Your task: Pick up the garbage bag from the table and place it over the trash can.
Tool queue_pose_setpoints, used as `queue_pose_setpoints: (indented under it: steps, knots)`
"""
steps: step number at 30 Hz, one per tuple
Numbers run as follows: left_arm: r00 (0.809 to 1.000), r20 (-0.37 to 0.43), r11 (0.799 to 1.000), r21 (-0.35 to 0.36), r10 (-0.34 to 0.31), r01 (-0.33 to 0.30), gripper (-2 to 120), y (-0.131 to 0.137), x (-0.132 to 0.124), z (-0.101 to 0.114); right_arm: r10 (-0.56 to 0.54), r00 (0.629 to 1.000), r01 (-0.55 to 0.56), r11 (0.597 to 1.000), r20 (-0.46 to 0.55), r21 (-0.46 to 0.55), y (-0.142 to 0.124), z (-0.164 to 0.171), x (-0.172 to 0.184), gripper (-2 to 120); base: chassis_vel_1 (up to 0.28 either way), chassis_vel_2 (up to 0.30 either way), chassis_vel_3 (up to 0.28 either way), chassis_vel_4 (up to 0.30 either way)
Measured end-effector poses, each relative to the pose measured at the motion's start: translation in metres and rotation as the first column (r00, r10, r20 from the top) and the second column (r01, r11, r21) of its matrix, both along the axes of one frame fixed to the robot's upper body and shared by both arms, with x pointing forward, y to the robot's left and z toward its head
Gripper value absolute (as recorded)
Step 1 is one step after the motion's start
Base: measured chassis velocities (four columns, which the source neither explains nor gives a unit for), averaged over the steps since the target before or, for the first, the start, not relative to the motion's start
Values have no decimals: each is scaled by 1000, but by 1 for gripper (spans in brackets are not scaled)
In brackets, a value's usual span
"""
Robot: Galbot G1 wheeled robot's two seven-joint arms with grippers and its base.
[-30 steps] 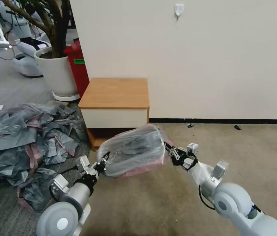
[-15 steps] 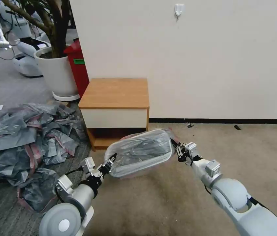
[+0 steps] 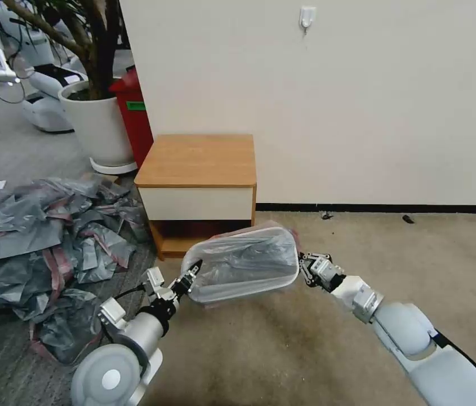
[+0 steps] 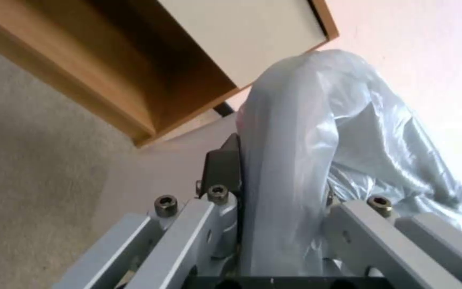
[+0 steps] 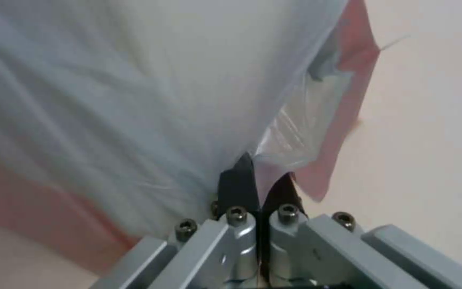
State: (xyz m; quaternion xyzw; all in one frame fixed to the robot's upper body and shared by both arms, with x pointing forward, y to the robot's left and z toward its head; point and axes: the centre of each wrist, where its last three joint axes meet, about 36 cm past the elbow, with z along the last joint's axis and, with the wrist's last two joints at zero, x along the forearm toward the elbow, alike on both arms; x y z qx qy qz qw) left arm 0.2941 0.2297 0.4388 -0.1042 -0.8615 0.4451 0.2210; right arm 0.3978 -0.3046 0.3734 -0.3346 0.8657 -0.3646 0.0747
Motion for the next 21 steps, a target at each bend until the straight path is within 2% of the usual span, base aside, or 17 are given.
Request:
queue_pose_setpoints:
  steps: [3, 4, 6, 8, 9, 12, 13, 16, 21]
  knots:
    - [1000, -5, 1000, 4, -7, 7, 9, -3, -1, -3, -48, 994, 50, 999, 102, -11, 5, 7, 6, 0, 0, 0, 0, 0]
    - [1000, -5, 1000, 4, -7, 7, 9, -3, -1, -3, -48, 994, 50, 999, 102, -11, 5, 7, 6, 0, 0, 0, 0, 0]
    - [1000, -6, 1000, 2, -8, 8, 8, -4, -1, -3, -27, 980, 43, 996, 196, -78, 5, 12, 12, 0, 0, 0, 0, 0]
    - [1000, -6, 1000, 1, -8, 8, 7, -4, -1, -3, -15, 971, 47, 990, 237, -132, 4, 12, 14, 0, 0, 0, 0, 0]
    - [1000, -6, 1000, 1, -8, 8, 7, -4, -1, -3, -15, 971, 47, 990, 237, -132, 4, 12, 14, 0, 0, 0, 0, 0]
    - [1000, -5, 1000, 1, -9, 9, 7, -6, -3, -2, 13, 967, 49, 971, 256, -235, 4, 9, 14, 0, 0, 0, 0, 0]
    - [1000, -5, 1000, 1, -9, 9, 7, -6, -3, -2, 13, 967, 49, 971, 256, -235, 4, 9, 14, 0, 0, 0, 0, 0]
    - [1000, 0, 1000, 0, -9, 9, 7, -7, -3, 0, 73, 968, 28, 921, 241, -389, 1, 16, 14, 0, 0, 0, 0, 0]
    - [1000, 7, 1000, -1, -8, 8, 7, -7, -3, 2, 119, 964, 10, 876, 238, -481, -3, 23, 17, 0, 0, 0, 0, 0]
